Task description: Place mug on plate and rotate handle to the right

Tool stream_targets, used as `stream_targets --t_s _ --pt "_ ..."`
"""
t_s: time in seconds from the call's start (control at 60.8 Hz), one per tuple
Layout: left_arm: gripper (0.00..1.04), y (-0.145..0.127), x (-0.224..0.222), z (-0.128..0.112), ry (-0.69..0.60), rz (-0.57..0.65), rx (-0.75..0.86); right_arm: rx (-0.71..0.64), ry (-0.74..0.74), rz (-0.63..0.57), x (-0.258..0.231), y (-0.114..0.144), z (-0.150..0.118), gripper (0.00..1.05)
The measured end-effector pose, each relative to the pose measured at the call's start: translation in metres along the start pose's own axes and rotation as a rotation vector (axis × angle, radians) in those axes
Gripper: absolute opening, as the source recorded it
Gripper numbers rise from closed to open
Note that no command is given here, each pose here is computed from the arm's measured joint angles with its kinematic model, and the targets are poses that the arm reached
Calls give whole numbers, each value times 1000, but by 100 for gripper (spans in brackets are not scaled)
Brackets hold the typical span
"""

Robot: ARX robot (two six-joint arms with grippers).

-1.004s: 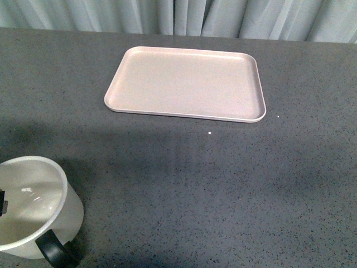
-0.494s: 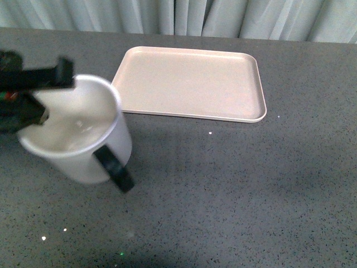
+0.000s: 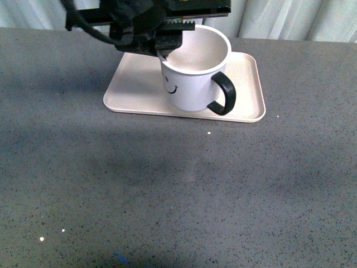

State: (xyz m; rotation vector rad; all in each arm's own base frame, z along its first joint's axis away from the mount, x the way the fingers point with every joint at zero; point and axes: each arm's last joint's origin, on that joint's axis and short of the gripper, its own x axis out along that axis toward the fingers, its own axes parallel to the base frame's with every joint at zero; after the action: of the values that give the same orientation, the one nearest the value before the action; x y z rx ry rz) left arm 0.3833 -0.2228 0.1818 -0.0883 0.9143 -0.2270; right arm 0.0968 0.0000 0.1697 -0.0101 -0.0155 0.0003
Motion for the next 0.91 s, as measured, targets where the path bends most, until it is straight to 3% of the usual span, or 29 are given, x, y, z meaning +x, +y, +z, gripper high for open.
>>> stream_targets --t_s 0.214,0.576,0.774,0.905 --pt "2 -9 32 12 23 20 -24 0 0 0 0 0 0 96" --pt "2 -11 58 9 72 52 -37 0 0 0 0 0 0 95" --pt "29 -12 58 9 72 34 -40 0 0 0 0 0 0 95" --pt "55 -13 47 11 17 6 -46 0 0 0 0 0 0 96"
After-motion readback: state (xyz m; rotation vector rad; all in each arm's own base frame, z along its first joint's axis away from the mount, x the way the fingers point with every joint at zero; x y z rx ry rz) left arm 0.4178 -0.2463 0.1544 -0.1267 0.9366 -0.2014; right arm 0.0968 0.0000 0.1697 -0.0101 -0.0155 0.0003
